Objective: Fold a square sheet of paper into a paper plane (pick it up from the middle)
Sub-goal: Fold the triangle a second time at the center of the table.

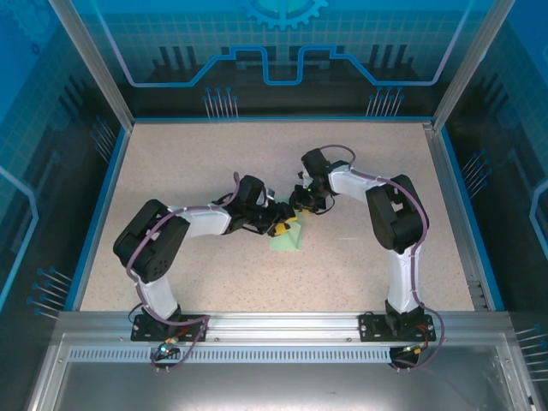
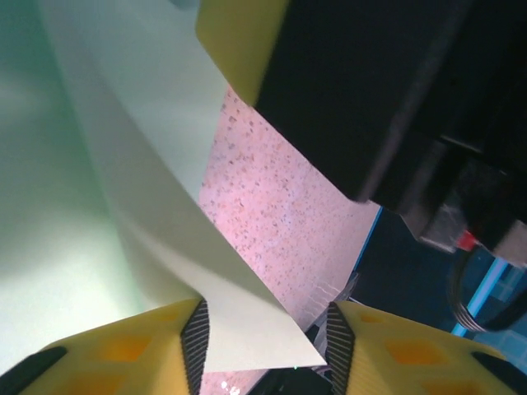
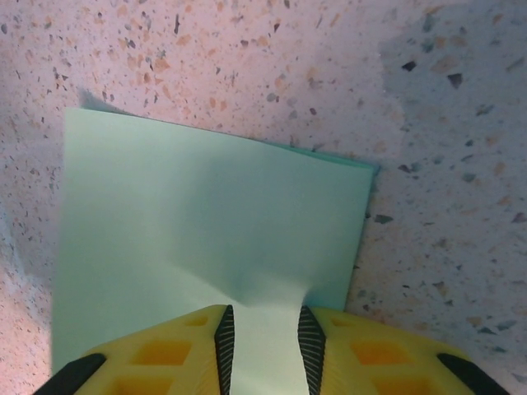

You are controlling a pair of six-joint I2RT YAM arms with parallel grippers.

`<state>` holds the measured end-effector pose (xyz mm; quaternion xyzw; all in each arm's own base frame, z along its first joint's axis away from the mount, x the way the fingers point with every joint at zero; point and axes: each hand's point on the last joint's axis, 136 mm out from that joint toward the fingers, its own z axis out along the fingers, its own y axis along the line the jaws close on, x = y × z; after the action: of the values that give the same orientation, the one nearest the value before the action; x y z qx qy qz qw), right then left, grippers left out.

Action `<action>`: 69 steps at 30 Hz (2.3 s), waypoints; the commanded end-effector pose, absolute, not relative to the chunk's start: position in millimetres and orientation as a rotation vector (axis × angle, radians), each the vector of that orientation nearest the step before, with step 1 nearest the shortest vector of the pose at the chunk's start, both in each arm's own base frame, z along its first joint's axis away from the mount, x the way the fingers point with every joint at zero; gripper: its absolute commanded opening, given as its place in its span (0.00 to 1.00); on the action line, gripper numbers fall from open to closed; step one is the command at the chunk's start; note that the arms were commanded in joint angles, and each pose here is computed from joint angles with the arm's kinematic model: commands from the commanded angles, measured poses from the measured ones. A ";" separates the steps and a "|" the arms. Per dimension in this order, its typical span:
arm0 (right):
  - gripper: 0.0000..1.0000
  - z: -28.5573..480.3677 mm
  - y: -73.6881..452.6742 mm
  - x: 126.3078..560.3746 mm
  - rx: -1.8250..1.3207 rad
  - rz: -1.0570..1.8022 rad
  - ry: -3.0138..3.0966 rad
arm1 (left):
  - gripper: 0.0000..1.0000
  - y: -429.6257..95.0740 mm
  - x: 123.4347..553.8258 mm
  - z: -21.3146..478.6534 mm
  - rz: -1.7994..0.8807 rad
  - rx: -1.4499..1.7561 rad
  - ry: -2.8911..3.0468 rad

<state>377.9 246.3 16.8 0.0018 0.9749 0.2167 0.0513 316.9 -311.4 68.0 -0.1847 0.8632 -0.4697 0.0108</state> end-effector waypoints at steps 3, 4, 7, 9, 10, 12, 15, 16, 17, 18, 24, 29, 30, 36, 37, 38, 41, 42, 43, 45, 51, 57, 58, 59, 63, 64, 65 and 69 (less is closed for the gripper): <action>0.37 23.4 241.4 374.1 0.013 0.712 2.974 | 0.50 -319.3 327.0 67.1 -1.481 -0.551 2.667; 0.38 31.3 244.2 375.2 0.011 0.763 2.951 | 0.51 -319.1 326.9 65.2 -1.473 -0.552 2.671; 0.42 61.5 251.7 378.0 -0.003 0.924 2.860 | 0.50 -318.5 326.9 59.8 -1.463 -0.564 2.680; 0.43 78.7 249.1 377.0 -0.007 0.948 2.817 | 0.50 -317.6 326.4 58.2 -1.455 -0.568 2.684; 0.43 84.1 245.9 375.1 -0.006 0.944 2.804 | 0.49 -316.7 326.6 57.7 -1.449 -0.571 2.685; 0.44 91.5 236.0 368.1 0.006 0.940 2.784 | 0.47 -315.5 325.9 56.5 -1.436 -0.575 2.688; 0.43 88.8 220.8 352.2 0.019 0.944 2.784 | 0.43 -313.2 324.7 54.2 -1.417 -0.581 2.696; 0.43 86.8 218.0 346.7 0.017 0.952 2.787 | 0.42 -312.7 324.2 53.8 -1.412 -0.581 2.698; 0.42 84.6 217.1 339.4 0.008 0.974 2.789 | 0.41 -312.5 324.3 53.7 -1.412 -0.583 2.697; 0.42 81.8 218.3 330.7 -0.013 1.009 2.792 | 0.39 -312.3 323.8 52.8 -1.410 -0.584 2.700; 0.40 74.9 231.1 306.1 -0.074 1.148 2.780 | 0.35 -310.1 323.1 50.9 -1.396 -0.597 2.702; 0.37 68.3 234.7 302.7 -0.101 1.145 2.787 | 0.35 -310.4 323.0 51.7 -1.397 -0.599 2.702; 0.36 66.8 234.6 303.1 -0.100 1.142 2.791 | 0.34 -310.2 323.1 51.5 -1.395 -0.599 2.703; 0.32 59.3 238.5 303.1 -0.115 1.155 2.804 | 0.34 -310.2 322.9 52.6 -1.393 -0.600 2.703; 0.32 59.2 238.7 303.7 -0.117 1.157 2.803 | 0.34 -310.1 323.0 52.9 -1.394 -0.601 2.703; 0.31 58.0 239.8 303.2 -0.121 1.161 2.805 | 0.34 -309.8 323.4 53.0 -1.394 -0.600 2.702; 0.28 55.5 241.9 301.7 -0.135 1.182 2.809 | 0.34 -309.9 323.2 53.6 -1.396 -0.602 2.701; 0.27 54.1 241.4 300.9 -0.136 1.179 2.811 | 0.34 -310.0 323.5 53.8 -1.395 -0.600 2.700; 0.25 53.6 241.5 300.8 -0.140 1.176 2.810 | 0.34 -310.3 323.6 54.2 -1.397 -0.598 2.699; 0.20 54.5 241.7 301.0 -0.149 1.171 2.805 | 0.34 -310.4 323.6 54.2 -1.395 -0.599 2.700; 0.10 48.0 235.9 304.8 -0.158 1.088 2.823 | 0.34 -314.2 325.5 66.2 -1.432 -0.556 2.676; 0.09 42.6 235.6 307.7 -0.207 1.020 2.840 | 0.35 -322.1 323.6 84.3 -1.554 -0.478 2.608; 0.09 41.4 236.1 308.2 -0.212 1.012 2.844 | 0.35 -322.3 323.4 84.5 -1.554 -0.470 2.608; 0.09 40.7 236.6 309.3 -0.219 1.006 2.845 | 0.35 -322.1 323.3 83.7 -1.551 -0.469 2.610; 0.09 37.7 239.0 311.8 -0.241 0.992 2.855 | 0.34 -320.5 323.9 79.7 -1.523 -0.473 2.626; 0.09 37.0 239.6 312.1 -0.247 0.989 2.857 | 0.35 -319.8 324.1 78.2 -1.509 -0.475 2.635; 0.09 36.1 240.1 312.4 -0.251 0.984 2.859 | 0.34 -319.4 323.6 76.3 -1.495 -0.474 2.647; 0.09 33.6 242.0 313.2 -0.263 0.979 2.868 | 0.34 -319.1 323.9 69.3 -1.474 -0.484 2.672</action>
<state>315.6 235.5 35.7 -0.0680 0.9406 0.3278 0.0574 323.7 -314.2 61.2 -0.1767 0.8622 -0.4742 0.0235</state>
